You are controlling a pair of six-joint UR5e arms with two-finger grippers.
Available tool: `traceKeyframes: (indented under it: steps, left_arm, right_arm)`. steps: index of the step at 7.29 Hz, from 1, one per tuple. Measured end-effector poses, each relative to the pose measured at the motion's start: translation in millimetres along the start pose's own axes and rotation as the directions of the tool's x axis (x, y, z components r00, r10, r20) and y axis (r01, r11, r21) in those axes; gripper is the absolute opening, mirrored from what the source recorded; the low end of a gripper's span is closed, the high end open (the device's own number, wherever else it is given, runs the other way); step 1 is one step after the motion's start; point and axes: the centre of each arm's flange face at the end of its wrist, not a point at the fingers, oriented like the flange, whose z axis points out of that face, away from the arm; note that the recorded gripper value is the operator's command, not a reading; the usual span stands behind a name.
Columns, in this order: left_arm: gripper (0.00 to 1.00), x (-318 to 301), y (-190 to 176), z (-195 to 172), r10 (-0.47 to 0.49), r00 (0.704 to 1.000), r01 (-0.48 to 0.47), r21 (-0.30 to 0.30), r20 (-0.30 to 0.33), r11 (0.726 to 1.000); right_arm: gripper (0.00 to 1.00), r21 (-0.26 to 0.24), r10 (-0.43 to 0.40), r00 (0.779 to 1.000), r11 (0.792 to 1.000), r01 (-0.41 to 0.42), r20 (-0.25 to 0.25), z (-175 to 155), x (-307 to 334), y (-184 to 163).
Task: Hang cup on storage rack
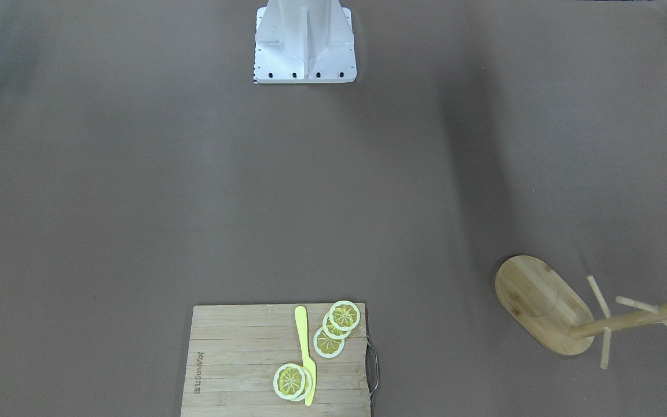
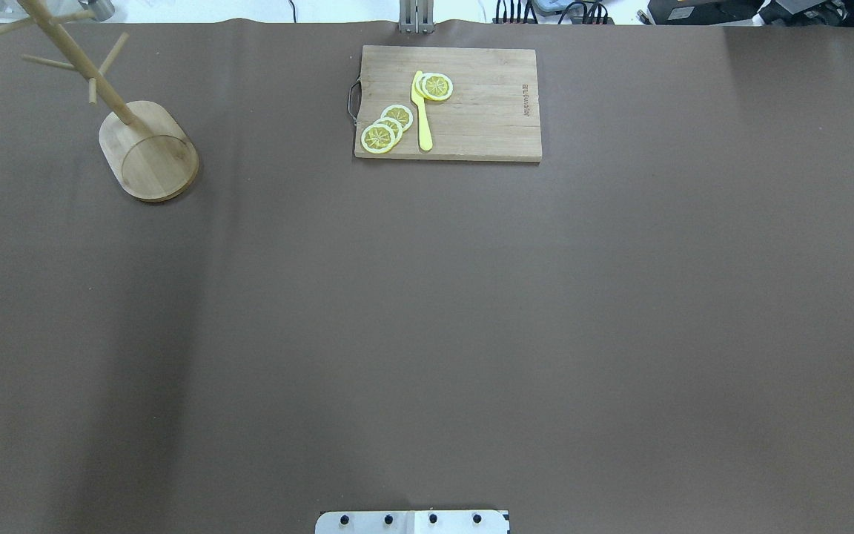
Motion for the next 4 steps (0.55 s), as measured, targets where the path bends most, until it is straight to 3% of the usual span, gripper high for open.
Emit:
traceKeyframes:
  steps: [2,3,4]
  left_arm:
    - [0.99,-0.1,-0.1,0.1,0.000,1.000,0.000,0.000,0.000,1.000]
    - [0.99,-0.3,0.1,0.4,-0.001,1.000,0.001,-0.001,-0.001,1.000]
    - [0.99,-0.6,0.4,0.8,-0.001,1.000,0.001,-0.001,-0.001,1.000]
  right_arm:
    - [0.08,0.007,0.002,1.000,1.000,-0.002,0.002,4.6,4.5,4.3]
    - [0.00,0.009,0.005,1.000,1.000,-0.005,0.004,5.3,4.8,3.7]
    - [0.00,0.012,0.007,1.000,1.000,-0.007,0.006,5.0,4.1,1.5]
